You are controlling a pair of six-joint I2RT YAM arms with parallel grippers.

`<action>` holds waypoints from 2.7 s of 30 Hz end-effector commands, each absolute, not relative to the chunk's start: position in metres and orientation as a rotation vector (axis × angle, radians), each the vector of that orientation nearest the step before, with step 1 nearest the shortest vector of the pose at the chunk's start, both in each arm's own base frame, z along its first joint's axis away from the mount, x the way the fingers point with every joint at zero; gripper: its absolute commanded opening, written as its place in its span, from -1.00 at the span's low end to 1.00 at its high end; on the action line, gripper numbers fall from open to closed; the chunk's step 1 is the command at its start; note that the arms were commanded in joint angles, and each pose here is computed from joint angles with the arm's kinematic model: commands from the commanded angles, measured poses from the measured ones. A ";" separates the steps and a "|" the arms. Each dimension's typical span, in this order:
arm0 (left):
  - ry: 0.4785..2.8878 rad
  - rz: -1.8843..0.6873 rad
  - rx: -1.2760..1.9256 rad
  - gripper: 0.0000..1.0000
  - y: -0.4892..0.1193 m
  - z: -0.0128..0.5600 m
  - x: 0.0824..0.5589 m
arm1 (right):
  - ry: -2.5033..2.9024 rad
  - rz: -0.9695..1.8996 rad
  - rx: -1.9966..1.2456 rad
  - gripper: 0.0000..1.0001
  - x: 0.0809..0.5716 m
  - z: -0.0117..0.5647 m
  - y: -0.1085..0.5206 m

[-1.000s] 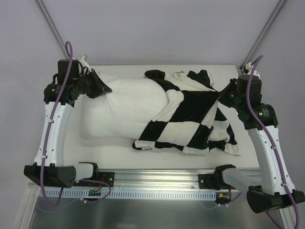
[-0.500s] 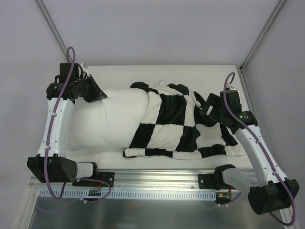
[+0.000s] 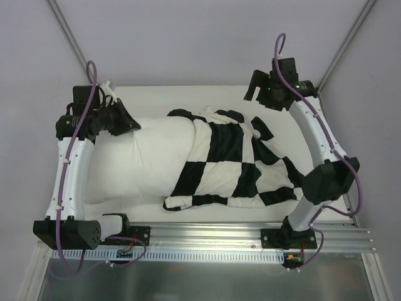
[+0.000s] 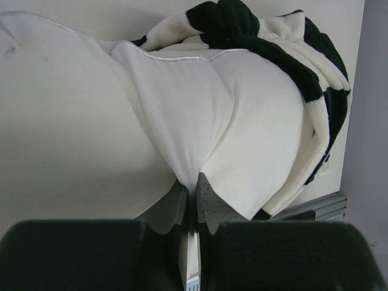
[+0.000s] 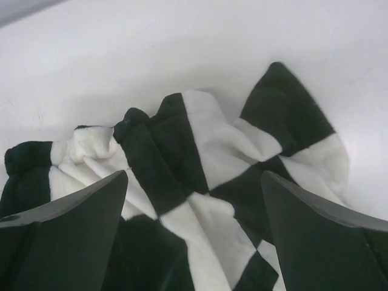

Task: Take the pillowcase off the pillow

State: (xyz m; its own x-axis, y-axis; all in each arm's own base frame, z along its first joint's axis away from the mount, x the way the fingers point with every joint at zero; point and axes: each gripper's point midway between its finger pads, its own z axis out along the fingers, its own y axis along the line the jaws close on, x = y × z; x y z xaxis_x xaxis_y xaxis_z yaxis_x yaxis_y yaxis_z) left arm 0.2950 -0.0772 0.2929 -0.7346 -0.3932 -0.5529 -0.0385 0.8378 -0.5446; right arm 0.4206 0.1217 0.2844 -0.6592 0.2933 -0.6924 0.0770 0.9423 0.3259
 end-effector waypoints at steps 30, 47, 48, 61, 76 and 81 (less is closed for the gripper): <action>2.001 -0.564 -0.216 -1.00 -0.060 0.371 0.280 | 2.166 0.136 0.596 -0.99 0.349 0.264 -0.002; 1.930 -0.568 -0.467 -1.00 -0.015 0.404 0.300 | 1.874 0.011 0.894 -0.99 0.286 0.314 -0.106; 1.936 -0.587 -0.485 -1.00 -0.016 0.402 0.304 | 1.867 0.018 0.887 -0.99 0.289 0.320 -0.106; 2.165 -0.501 -0.755 -1.00 0.009 0.293 0.376 | 2.169 0.089 0.748 0.86 0.317 0.276 -0.073; 2.297 -0.322 -0.376 0.96 -0.051 0.275 0.317 | 2.321 0.501 -0.076 0.93 0.193 0.198 0.140; 2.448 -0.290 -0.337 0.97 -0.065 0.222 0.272 | 2.426 0.387 -0.299 0.93 0.170 0.151 0.167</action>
